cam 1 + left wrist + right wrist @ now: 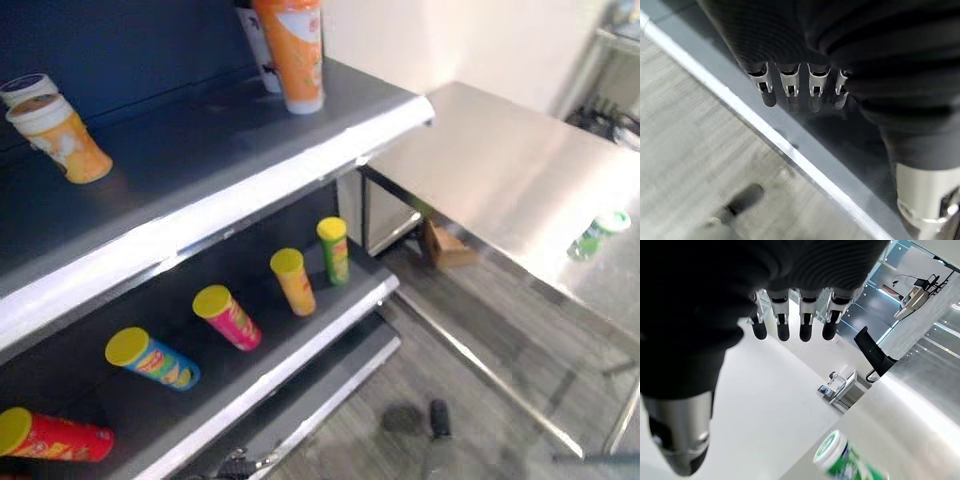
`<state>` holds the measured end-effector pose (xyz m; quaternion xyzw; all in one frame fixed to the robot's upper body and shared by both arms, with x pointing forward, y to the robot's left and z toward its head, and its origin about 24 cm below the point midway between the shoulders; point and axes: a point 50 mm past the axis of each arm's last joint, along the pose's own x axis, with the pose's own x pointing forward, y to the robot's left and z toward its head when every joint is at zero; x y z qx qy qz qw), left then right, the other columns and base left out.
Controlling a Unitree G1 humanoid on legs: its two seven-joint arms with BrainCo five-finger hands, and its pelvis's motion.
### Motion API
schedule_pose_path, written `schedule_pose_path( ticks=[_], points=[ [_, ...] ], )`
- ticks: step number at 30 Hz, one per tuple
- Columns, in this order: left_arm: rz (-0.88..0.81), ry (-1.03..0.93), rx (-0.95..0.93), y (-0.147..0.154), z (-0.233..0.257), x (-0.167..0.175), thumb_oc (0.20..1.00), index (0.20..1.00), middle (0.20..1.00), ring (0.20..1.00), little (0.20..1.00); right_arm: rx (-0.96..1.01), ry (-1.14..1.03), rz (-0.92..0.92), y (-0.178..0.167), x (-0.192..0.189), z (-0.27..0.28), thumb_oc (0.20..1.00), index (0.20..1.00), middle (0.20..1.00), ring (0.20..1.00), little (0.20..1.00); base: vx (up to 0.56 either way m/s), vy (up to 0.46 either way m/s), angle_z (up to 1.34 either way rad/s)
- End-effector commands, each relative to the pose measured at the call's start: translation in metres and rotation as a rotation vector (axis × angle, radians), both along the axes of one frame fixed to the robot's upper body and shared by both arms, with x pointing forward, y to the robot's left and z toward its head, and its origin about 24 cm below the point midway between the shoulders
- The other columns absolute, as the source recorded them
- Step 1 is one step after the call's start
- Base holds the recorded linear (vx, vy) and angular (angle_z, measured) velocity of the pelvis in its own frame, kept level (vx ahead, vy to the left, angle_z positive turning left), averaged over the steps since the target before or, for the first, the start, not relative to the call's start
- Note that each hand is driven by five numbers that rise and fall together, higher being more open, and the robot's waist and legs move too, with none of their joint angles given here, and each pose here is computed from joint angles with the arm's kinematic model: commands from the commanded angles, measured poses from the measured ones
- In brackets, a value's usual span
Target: Put the goods on the table back onto the shelves and tidy them up.
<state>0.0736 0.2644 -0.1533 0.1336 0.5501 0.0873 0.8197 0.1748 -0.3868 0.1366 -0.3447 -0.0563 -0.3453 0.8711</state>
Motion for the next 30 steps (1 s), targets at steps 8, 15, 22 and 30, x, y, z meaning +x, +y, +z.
schedule_pose_path(
  ticks=[8, 15, 22, 30],
  points=[
    [-0.047, -0.065, -0.031, -0.012, 0.002, 0.021, 1.000, 1.000, 1.000, 1.000, 1.000, -0.115, -0.060, -0.151, -0.035, -0.032, 0.038, 1.000, 1.000, 1.000, 1.000, 1.000, 0.02, -0.236, 0.37],
    [-0.074, -0.043, -0.021, -0.005, 0.004, 0.018, 1.000, 1.000, 1.000, 1.000, 1.000, -0.005, 0.018, -0.079, -0.034, -0.020, 0.017, 1.000, 1.000, 1.000, 1.000, 1.000, 0.03, -0.107, 0.19],
    [-0.110, 0.000, -0.022, -0.006, 0.001, 0.012, 1.000, 1.000, 1.000, 1.000, 1.000, 0.075, 0.088, 0.002, -0.027, -0.006, -0.005, 1.000, 1.000, 1.000, 1.000, 1.000, 0.03, -0.041, 0.03],
    [-0.130, 0.007, -0.021, -0.007, 0.001, 0.011, 1.000, 1.000, 1.000, 1.000, 1.000, 0.044, 0.176, 0.004, -0.026, 0.005, -0.015, 1.000, 1.000, 1.000, 1.000, 1.000, 0.02, -0.026, 0.09]
  ],
)
